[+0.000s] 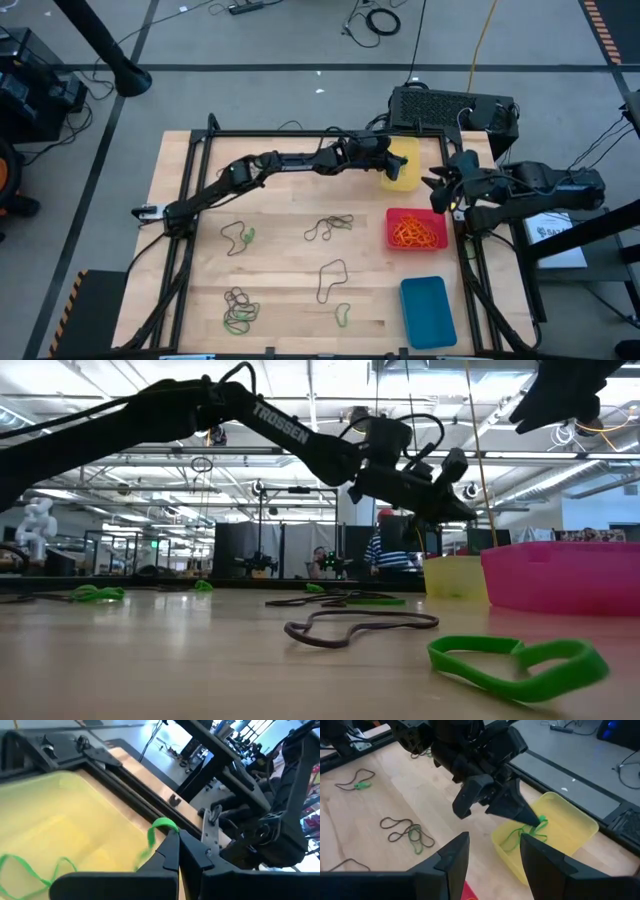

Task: Sort rubber bands into baskets
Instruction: Put the green rubber band into the yellow bin

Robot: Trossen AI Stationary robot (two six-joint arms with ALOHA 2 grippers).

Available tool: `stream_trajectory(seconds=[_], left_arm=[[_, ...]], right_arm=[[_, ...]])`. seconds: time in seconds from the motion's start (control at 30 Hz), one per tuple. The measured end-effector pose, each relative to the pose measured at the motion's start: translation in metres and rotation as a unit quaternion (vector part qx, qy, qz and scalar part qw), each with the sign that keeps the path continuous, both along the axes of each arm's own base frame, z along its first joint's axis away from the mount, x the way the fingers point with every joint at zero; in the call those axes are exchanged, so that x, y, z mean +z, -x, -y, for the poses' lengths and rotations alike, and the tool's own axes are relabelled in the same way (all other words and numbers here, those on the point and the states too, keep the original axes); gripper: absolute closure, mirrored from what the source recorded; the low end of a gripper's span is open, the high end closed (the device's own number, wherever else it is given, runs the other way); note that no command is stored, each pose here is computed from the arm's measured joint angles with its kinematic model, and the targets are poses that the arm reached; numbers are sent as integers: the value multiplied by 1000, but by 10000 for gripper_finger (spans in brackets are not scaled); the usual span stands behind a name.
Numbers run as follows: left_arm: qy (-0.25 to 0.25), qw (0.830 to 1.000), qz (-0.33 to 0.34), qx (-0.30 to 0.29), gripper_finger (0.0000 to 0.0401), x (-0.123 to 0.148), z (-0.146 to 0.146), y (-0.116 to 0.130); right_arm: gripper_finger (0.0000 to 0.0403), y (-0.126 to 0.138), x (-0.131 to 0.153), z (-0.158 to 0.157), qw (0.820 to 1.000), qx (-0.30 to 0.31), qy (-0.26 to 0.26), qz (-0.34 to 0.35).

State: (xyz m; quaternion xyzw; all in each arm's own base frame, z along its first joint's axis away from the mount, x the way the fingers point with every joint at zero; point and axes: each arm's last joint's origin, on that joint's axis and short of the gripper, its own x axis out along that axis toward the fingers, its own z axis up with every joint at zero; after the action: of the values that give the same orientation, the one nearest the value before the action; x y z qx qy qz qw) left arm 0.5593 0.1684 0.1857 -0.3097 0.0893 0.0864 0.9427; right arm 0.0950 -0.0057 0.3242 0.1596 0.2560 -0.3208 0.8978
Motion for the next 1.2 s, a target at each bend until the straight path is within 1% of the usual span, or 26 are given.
stream_trajectory(seconds=[0.07, 0.27, 0.33, 0.4, 0.6, 0.73, 0.83, 0.9, 1.03, 1.2], left_arm=[[8, 1000, 0, 2, 400, 0, 0, 0], [2, 1000, 8, 5, 399, 4, 0, 0], [4, 1000, 8, 8, 391, 5, 0, 1], [8, 1000, 2, 9, 376, 4, 0, 1], [49, 998, -20, 27, 321, -1, 0, 2], [53, 998, -29, 28, 288, -2, 0, 3], [58, 997, -42, 23, 272, -3, 0, 4], [64, 997, -47, 17, 268, -4, 0, 5], [95, 993, -69, 23, 267, -8, -2, 7], [109, 991, -72, -9, 267, -6, -6, 9]], right_arm=[[234, 0, 0, 1, 1000, 2, 7, -5], [234, 0, 0, 1, 1000, 3, 8, -10], [234, 0, 0, 1, 1000, 2, 7, -9], [234, 0, -1, 1, 1000, 6, 1, -8], [234, 0, -1, 0, 1000, 21, -15, -9], [234, -1, -1, -1, 999, 31, -25, -6], [234, -2, 0, -2, 999, 32, -40, 5], [234, -2, 0, -2, 999, 27, -46, 10], [234, -2, 0, -2, 997, 26, -67, 18], [234, -3, 0, -4, 994, 43, -101, 26]])
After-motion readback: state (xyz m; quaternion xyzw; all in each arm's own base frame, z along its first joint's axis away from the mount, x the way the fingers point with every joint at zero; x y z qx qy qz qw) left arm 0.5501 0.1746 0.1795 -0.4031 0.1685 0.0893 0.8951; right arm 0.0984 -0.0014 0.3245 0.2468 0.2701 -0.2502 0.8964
